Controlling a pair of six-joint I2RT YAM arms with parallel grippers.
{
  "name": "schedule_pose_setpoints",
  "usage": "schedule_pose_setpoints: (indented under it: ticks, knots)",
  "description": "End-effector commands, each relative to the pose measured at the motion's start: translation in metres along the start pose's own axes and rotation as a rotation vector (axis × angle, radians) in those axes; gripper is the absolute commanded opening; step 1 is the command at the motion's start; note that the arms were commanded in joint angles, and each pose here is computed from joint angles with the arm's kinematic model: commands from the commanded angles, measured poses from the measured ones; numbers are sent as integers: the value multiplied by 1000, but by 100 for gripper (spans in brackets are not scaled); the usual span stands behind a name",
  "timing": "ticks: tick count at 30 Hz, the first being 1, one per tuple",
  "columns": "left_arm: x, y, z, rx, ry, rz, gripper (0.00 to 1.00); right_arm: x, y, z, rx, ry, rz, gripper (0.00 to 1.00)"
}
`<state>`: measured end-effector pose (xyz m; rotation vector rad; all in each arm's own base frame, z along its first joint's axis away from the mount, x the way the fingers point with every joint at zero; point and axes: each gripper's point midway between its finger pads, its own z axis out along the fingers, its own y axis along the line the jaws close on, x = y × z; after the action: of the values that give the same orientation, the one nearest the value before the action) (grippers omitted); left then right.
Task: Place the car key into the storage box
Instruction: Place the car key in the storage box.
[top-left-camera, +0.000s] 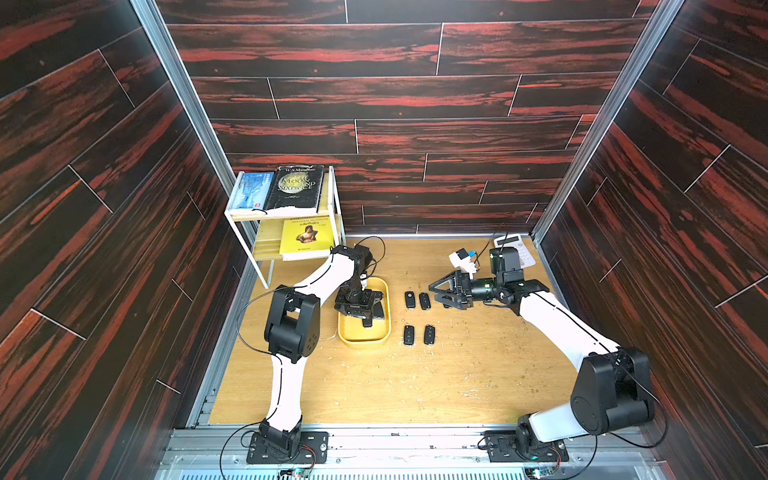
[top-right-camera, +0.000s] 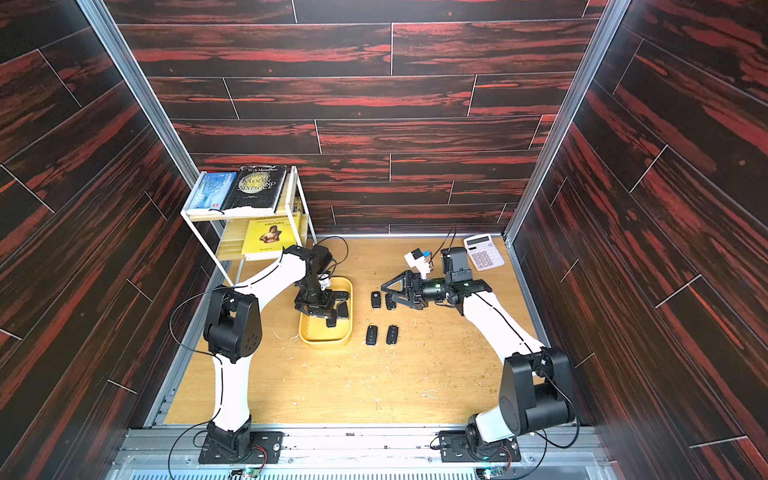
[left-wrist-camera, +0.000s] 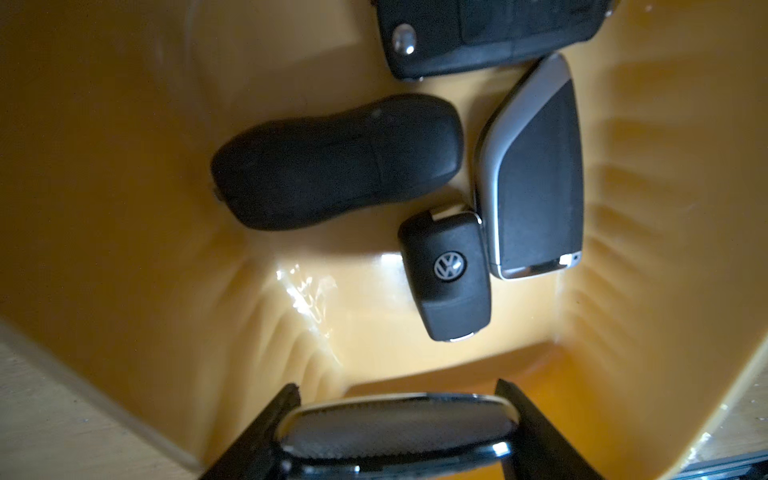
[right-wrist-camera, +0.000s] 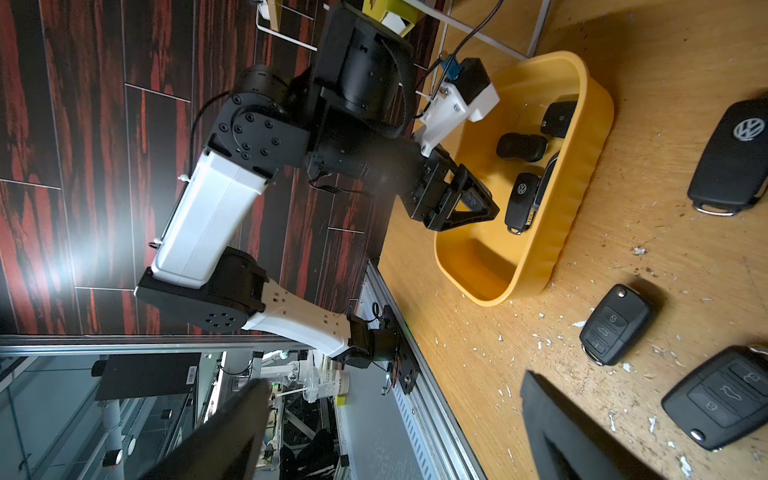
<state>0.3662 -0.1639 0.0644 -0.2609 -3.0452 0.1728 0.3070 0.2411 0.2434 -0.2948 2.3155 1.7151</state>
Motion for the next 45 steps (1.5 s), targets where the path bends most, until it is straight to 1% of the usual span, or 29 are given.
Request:
schedule_pose_setpoints:
  ticks: [1,5,7,12,19,25,27,28,34,39,43,45]
  knots:
    - [2,-2,-2,9,15,-2,64,5,1,-3,-6,5,-4,98]
    - [3,-4,5,22,43,-6,65,5,0,-5,-4,3,0,99]
    - [3,-5,7,26,47,-15,67,5,-1,-5,-4,2,1,98]
    - [5,-4,17,28,76,-28,68,6,-2,-6,-2,-2,4,99]
    - [4,0,21,15,77,-33,68,6,-4,-7,-1,-3,9,98]
    - [4,-1,23,24,79,-32,73,6,-5,-7,-1,-4,9,99]
    - [4,-3,24,40,82,-28,100,6,-5,-7,0,-4,11,98]
    - [4,-4,24,49,77,-29,100,6,-5,-7,0,-4,11,99]
    - [-1,-4,13,46,30,-23,100,7,-7,-7,1,-3,15,99]
    - [-8,-13,-3,88,-35,-13,100,6,-6,-7,0,-3,13,99]
    - [-14,-20,-29,113,-122,-11,100,5,-8,-6,2,-3,15,99]
    - [-17,-25,-52,123,-195,2,100,5,-9,-5,3,-1,18,99]
